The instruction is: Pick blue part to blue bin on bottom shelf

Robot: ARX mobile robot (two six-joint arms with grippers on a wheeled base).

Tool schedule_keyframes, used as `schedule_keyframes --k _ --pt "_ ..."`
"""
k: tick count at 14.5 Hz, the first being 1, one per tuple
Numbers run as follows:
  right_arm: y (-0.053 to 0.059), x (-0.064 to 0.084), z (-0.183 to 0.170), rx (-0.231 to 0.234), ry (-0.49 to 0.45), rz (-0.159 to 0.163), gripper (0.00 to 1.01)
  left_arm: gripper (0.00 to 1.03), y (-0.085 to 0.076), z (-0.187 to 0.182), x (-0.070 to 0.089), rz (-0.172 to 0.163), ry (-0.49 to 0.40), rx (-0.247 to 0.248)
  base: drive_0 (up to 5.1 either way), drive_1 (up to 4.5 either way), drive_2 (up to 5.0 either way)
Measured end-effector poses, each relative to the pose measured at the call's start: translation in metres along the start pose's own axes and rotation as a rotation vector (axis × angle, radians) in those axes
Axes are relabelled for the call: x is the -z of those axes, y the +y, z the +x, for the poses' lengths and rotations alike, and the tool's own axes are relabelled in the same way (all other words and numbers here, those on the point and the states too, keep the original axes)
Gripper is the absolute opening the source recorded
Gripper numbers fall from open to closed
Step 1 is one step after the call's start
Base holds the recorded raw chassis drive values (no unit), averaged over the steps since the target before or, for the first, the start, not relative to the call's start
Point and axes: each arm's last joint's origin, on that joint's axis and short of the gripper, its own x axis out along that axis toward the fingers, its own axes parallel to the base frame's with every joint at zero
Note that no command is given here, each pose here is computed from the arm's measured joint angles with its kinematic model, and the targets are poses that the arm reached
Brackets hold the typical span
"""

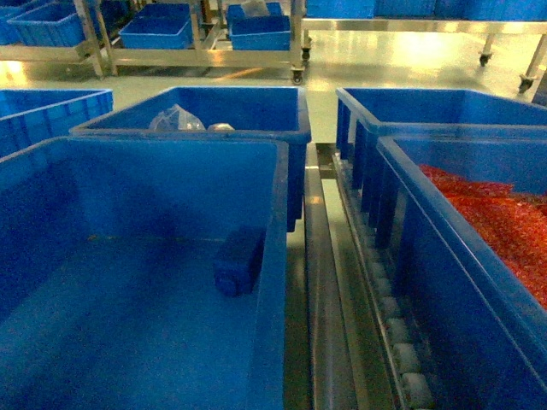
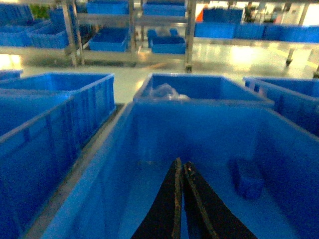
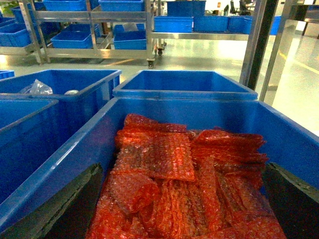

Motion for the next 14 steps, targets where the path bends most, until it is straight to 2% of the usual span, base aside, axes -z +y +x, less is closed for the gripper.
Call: schedule_keyframes --k 1,5,14 --pt "-0.0001 0.0003 0.0 0.002 0.003 0.0 0.98 0.02 0.0002 0.0 0.0025 0.001 0.025 -0.002 0.0 0.0 0.0" --pt "0.0 0.0 0.0 0.0 0.0 0.0 0.98 0.02 0.0003 0.0 0.0022 0.001 0.021 -0.004 0.0 0.0 0.0" --pt "0.0 0.0 0.0 0.0 0.0 0.0 0.98 0.9 0.0003 0.0 0.0022 0.001 0.021 -0.004 0.0 0.0 0.0"
